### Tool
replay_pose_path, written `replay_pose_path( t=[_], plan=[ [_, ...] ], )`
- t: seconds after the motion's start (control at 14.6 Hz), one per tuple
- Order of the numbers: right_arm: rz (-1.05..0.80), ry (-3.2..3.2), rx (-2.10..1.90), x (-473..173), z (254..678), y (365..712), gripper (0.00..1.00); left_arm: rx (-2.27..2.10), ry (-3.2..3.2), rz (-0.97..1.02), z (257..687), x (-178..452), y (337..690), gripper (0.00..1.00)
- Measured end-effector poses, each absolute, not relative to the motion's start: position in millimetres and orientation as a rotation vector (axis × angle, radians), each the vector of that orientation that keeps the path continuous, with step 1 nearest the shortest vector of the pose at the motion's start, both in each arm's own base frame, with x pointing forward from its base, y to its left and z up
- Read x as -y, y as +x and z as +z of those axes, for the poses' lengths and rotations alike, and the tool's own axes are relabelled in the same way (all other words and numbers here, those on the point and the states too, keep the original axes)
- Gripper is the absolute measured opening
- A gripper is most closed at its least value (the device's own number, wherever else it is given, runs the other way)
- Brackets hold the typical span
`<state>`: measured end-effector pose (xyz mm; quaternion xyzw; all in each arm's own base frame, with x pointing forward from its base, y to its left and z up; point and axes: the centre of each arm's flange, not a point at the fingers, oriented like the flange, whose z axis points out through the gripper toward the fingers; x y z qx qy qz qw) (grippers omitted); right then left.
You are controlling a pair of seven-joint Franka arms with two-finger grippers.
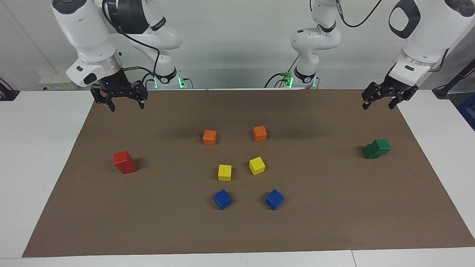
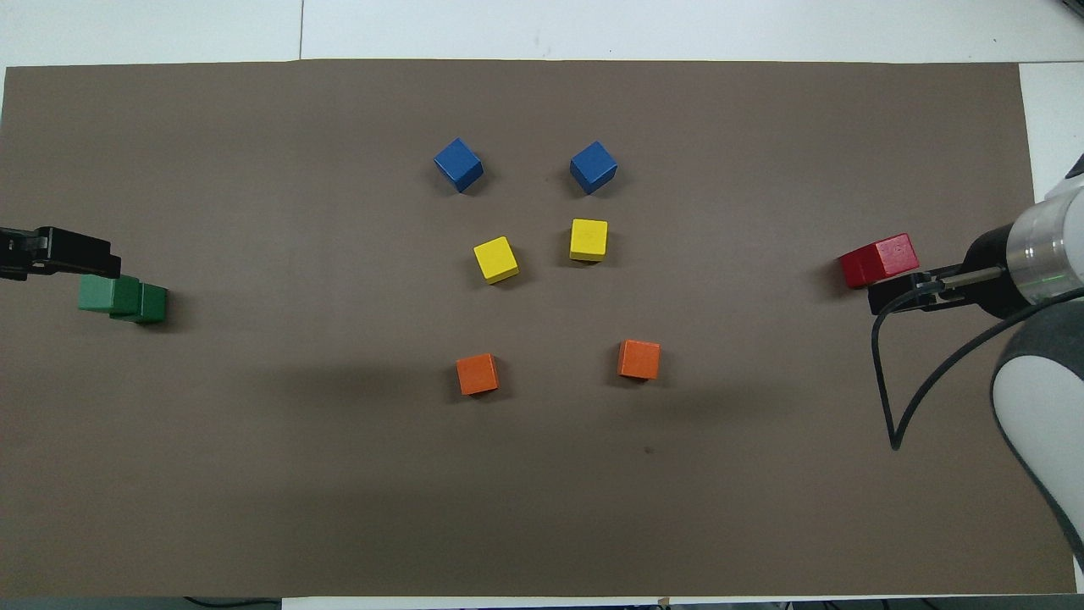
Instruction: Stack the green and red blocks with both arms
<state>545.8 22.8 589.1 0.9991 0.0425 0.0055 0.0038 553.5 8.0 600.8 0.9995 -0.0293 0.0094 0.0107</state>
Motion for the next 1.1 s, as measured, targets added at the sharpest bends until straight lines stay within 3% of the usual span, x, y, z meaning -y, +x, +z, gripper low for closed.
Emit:
replay_pose_path(
  t=[1.1],
  plan=[
    [-0.010,3.135,-0.067,-21.4,592.0,550.2,0.99,0.083,3.119,0.033,601.8,-10.2,553.6,1.00]
  ],
)
